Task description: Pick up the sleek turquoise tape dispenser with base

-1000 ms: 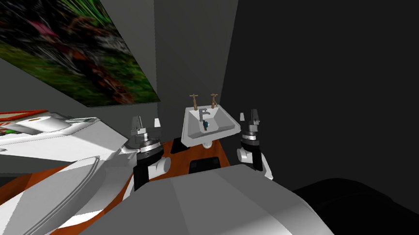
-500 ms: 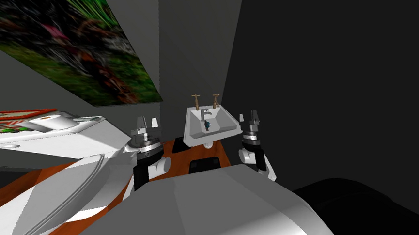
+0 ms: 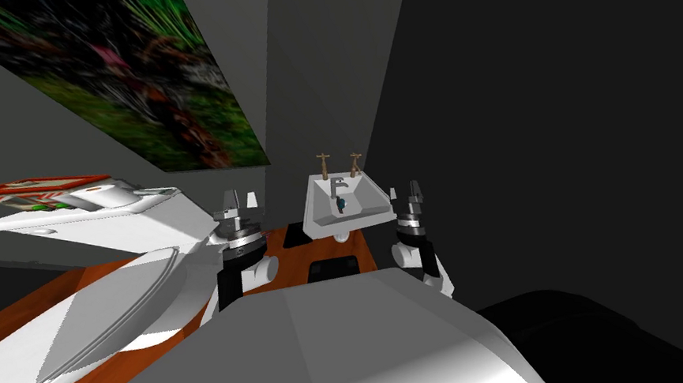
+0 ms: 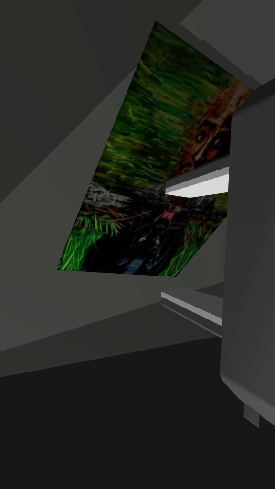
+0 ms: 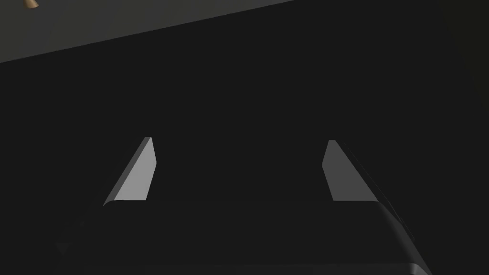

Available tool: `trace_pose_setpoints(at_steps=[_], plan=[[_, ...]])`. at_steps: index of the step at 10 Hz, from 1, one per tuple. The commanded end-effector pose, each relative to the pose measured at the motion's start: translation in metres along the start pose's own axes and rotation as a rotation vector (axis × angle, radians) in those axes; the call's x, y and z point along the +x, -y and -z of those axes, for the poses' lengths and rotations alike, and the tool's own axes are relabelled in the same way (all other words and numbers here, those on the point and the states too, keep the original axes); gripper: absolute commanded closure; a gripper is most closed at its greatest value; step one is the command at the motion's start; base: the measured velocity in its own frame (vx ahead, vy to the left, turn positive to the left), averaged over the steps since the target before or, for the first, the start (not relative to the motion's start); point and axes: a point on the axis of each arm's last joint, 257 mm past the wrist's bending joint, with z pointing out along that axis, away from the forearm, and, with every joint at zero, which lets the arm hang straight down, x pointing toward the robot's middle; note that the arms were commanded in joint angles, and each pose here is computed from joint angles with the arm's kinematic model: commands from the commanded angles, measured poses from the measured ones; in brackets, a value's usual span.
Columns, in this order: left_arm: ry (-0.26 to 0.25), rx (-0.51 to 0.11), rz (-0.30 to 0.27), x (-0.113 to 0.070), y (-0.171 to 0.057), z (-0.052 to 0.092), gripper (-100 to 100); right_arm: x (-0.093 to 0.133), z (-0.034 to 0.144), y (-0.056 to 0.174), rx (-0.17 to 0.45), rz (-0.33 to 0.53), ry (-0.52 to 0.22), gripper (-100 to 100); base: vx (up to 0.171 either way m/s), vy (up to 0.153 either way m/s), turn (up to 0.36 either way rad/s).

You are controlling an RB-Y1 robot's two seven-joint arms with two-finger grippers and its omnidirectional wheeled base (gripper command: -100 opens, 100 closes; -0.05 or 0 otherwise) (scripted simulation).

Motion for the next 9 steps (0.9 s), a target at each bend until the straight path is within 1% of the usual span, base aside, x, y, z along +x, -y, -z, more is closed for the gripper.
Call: trace_pose_setpoints(at_steps=[1,2,3,5,6,8,9], plan=[[0.000,0.000,0.000,0.000,0.000,0.000,0,-0.005,0.000,0.004,0.015,-0.042,0.014,-100,0.012,0.036,0.031],[0.000,0.000,0.000,0.000,0.000,0.000,0,-0.007,0.000,0.004,0.014,-0.058,0.022,-100,0.005,0.015,-0.006],[0.000,0.000,0.000,0.000,0.000,0.000,0,-0.011,0.002,0.012,0.049,-0.081,0.023,-100,0.005,0.036,0.084],[0.000,0.000,0.000,0.000,0.000,0.000,0,-0.016,0.002,0.012,0.047,-0.122,0.041,-100,0.006,0.023,0.010],[0.000,0.000,0.000,0.000,0.000,0.000,0,-0.019,0.003,0.021,0.084,-0.146,0.043,-100,0.012,0.027,0.079],[0.000,0.000,0.000,0.000,0.000,0.000,0,-0.024,0.004,0.021,0.082,-0.191,0.063,-100,0.007,0.027,0.018],[0.000,0.000,0.000,0.000,0.000,0.000,0,-0.027,0.006,0.031,0.122,-0.212,0.063,-100,0.012,0.042,0.076]])
